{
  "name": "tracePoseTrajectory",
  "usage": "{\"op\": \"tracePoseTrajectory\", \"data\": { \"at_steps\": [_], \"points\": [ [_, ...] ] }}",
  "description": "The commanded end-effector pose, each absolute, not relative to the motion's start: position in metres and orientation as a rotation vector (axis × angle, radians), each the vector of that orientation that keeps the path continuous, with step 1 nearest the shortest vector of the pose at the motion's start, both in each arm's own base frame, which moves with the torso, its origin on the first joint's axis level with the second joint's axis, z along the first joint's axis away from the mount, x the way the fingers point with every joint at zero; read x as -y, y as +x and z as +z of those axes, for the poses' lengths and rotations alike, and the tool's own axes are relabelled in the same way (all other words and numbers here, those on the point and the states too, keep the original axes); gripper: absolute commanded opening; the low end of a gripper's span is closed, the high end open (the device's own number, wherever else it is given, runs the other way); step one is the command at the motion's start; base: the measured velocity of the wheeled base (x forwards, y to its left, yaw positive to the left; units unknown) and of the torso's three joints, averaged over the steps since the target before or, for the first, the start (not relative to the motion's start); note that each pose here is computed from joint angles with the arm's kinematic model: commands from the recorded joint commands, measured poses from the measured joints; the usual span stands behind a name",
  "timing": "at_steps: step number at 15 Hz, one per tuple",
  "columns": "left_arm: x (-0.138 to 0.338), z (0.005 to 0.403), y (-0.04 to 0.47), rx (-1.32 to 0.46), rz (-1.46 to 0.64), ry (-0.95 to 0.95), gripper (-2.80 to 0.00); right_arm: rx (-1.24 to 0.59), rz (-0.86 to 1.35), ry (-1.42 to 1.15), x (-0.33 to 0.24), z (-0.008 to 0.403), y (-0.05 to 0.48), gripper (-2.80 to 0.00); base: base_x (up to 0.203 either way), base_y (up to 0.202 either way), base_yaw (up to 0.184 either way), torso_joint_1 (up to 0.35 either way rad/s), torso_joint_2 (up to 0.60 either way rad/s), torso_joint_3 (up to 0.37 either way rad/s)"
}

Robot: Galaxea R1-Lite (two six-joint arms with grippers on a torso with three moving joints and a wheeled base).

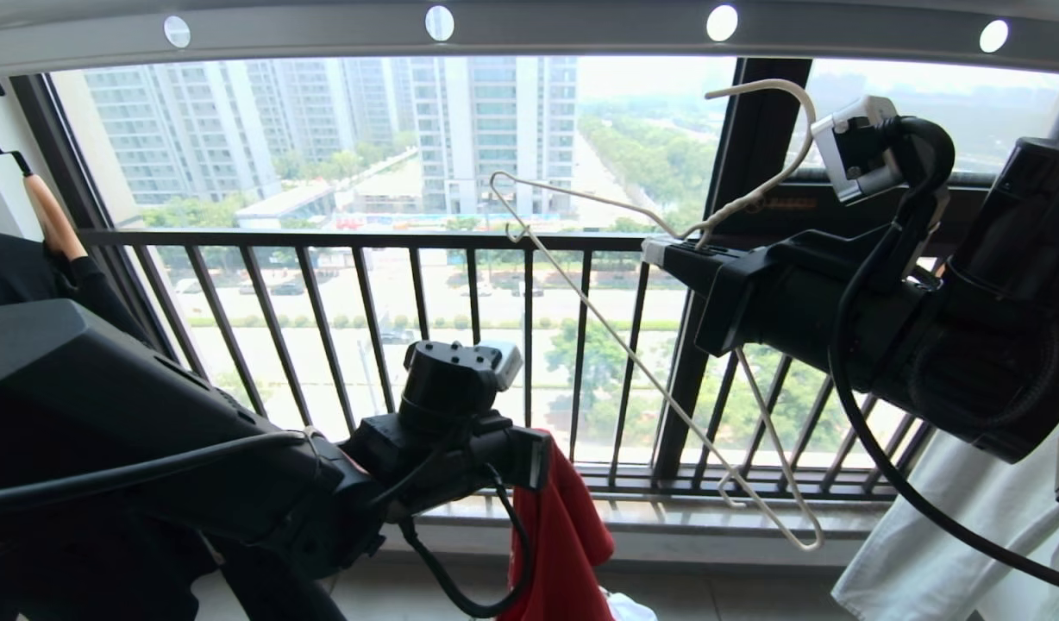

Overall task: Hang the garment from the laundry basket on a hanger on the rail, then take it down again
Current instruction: Put clothes in the basket

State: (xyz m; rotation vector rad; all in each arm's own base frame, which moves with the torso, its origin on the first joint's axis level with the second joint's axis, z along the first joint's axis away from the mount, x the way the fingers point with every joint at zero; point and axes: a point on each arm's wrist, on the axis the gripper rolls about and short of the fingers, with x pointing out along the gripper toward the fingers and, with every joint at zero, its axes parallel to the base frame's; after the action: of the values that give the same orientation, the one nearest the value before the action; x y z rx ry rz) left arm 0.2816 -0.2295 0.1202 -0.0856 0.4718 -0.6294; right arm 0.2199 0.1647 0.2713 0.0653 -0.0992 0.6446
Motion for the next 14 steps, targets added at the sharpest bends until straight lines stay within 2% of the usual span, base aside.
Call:
{"op": "tracePoseTrajectory", "data": {
  "at_steps": [1,4,14],
  "points": [
    [0.236,0.082,0.299,-0.455,-0.593,-0.067,-2.80,0.115,0.645,0.069,-0.163,0.275,0.217,-2.80,0.000,0.000,0.000,0.000,0.00,0.000],
    [0.239,0.065,0.306,-0.459,-0.556,-0.050,-2.80,0.127,0.645,0.073,-0.161,0.279,0.215,-2.80,0.000,0.000,0.000,0.000,0.00,0.000],
    [0.242,0.055,0.313,-0.462,-0.513,-0.039,-2.80,0.135,0.645,0.074,-0.160,0.281,0.213,-2.80,0.000,0.000,0.000,0.000,0.00,0.000]
  ]
}}
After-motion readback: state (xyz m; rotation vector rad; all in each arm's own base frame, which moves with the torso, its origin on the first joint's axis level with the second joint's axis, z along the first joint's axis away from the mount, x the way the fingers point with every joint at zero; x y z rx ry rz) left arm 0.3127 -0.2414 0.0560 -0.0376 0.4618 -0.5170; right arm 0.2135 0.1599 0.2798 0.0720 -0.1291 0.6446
